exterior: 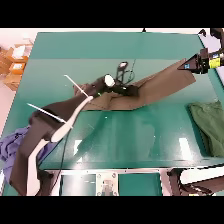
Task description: Fold the shirts.
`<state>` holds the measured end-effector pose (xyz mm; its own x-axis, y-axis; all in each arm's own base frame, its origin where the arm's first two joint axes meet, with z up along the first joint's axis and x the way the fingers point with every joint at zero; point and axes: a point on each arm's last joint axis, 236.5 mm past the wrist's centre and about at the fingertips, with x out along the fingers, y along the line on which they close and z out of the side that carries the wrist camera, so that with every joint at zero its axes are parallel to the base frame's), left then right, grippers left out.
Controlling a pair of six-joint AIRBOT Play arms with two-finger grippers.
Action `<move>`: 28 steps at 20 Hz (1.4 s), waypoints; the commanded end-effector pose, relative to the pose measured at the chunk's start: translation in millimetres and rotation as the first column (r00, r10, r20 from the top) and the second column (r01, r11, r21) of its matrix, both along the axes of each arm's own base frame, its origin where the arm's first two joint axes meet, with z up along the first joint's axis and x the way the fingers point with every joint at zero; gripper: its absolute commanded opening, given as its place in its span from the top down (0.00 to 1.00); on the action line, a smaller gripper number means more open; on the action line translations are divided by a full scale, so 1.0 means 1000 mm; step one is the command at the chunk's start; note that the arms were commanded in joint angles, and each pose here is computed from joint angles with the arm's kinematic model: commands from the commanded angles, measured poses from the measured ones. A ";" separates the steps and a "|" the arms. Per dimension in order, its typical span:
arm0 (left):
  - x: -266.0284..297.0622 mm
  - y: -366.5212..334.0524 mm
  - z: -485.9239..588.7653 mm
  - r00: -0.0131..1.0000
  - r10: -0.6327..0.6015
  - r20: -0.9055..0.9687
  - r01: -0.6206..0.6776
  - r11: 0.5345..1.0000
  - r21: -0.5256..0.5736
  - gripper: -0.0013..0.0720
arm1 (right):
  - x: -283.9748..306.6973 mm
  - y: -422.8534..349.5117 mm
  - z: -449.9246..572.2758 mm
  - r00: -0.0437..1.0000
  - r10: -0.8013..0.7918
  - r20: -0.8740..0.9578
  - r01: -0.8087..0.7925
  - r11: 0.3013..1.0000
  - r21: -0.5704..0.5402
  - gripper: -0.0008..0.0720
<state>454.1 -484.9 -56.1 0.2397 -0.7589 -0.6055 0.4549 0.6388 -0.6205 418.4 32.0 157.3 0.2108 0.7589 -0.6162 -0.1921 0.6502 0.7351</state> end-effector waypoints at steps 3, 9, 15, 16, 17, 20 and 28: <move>-0.020 -0.023 -0.006 0.993 -0.066 -0.096 0.063 0.997 -0.035 0.94 | -0.001 0.038 0.017 0.997 0.059 0.048 -0.061 0.998 0.021 0.97; 0.024 0.177 0.050 0.993 -0.094 -0.072 0.114 0.925 0.363 0.94 | 0.003 0.103 0.020 0.996 0.089 0.022 -0.090 0.995 0.047 0.97; 0.015 0.424 0.090 0.984 0.128 -0.127 0.024 0.606 0.795 0.94 | 0.035 0.275 0.012 0.984 0.071 0.161 -0.091 0.988 0.123 0.97; 0.012 0.439 0.091 0.978 0.153 -0.143 0.022 0.603 0.797 0.94 | 0.038 0.308 -0.006 0.985 0.069 0.158 -0.090 0.987 0.134 0.97; 0.010 0.453 0.091 0.972 0.181 -0.152 0.012 0.603 0.797 0.94 | 0.042 0.343 -0.030 0.986 0.058 0.155 -0.080 0.987 0.140 0.97; 0.011 0.480 0.091 0.965 0.214 -0.154 -0.006 0.602 0.798 0.94 | 0.041 0.438 -0.115 0.991 -0.010 0.136 -0.012 0.988 0.157 0.82; 0.008 0.491 0.090 0.962 0.214 -0.171 0.008 0.604 0.797 0.94 | 0.072 0.310 -0.119 1.000 0.010 -0.021 -0.008 0.997 0.083 0.46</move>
<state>463.7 0.5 33.6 0.0667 0.0501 -0.9965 0.2733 0.9596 0.0665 480.8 411.2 25.1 0.2296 0.8276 -0.5122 -0.2237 0.5571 0.7998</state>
